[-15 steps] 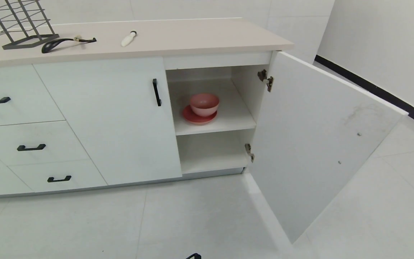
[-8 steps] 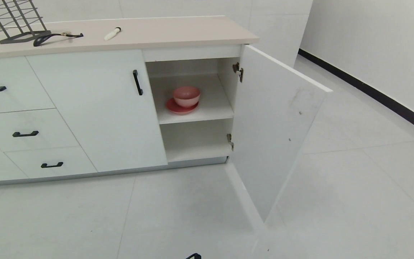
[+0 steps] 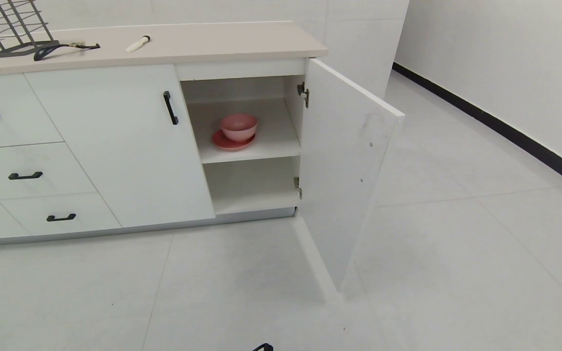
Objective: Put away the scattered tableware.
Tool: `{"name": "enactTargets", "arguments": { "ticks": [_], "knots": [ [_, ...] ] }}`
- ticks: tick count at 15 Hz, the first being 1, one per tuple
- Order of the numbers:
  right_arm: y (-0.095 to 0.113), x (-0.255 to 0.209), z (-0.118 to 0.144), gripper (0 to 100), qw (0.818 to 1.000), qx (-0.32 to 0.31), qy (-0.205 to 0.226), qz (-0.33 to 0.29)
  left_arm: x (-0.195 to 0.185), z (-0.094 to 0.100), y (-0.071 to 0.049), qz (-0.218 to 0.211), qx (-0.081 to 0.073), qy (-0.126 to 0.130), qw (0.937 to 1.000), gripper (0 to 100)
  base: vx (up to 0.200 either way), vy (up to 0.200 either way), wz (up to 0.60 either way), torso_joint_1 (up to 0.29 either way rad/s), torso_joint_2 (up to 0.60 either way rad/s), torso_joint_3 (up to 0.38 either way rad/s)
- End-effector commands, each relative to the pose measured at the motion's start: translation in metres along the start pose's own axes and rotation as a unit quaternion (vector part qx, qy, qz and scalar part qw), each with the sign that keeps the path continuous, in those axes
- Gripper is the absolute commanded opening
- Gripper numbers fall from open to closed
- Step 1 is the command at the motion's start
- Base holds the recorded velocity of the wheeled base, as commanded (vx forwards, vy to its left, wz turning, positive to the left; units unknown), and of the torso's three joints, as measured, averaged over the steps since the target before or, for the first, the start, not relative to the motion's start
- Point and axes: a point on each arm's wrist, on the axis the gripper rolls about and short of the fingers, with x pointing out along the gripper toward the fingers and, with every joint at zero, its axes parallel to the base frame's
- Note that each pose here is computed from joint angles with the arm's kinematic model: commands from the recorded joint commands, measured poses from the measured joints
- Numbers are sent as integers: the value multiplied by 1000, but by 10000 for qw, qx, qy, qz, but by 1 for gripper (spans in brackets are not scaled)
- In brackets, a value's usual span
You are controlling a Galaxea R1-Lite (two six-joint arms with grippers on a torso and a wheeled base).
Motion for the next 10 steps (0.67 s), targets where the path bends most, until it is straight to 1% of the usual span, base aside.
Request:
{"name": "enactTargets", "arguments": {
  "ticks": [1,2,3,4,5,7,8,9,10],
  "knots": [
    [1,10,41,0,9984,-334,-449,112,0,0,0,-5,8,8,10000,100,0,0,0,0,0,0],
    [2,22,75,0,9951,-664,-530,495,0,0,0,-5,8,15,10000,100,0,0,0,0,0,0],
    [0,39,91,0,9930,-806,-358,785,0,0,0,2,-7,8,10000,100,0,0,0,0,0,0],
    [-3,63,99,0,9908,-934,-281,942,0,0,0,2,0,8,10000,100,0,0,0,0,0,0],
    [-6,85,102,0,9890,-969,-363,1055,0,0,0,-5,0,15,10000,100,0,0,0,0,0,0],
    [-9,132,87,0,9815,-1068,-720,1413,0,0,0,-13,-8,16,10000,100,0,0,0,0,0,0],
    [-9,145,72,0,9765,-1125,-800,1652,0,0,0,-13,-15,8,10000,100,0,0,0,0,0,0],
    [-10,154,62,0,9727,-1211,-861,1784,0,0,0,-21,-23,0,10000,100,0,0,0,0,0,0],
    [-6,163,50,0,9660,-1153,-634,2225,0,0,0,-21,-76,0,10000,100,0,0,0,0,0,0]
  ]
}}
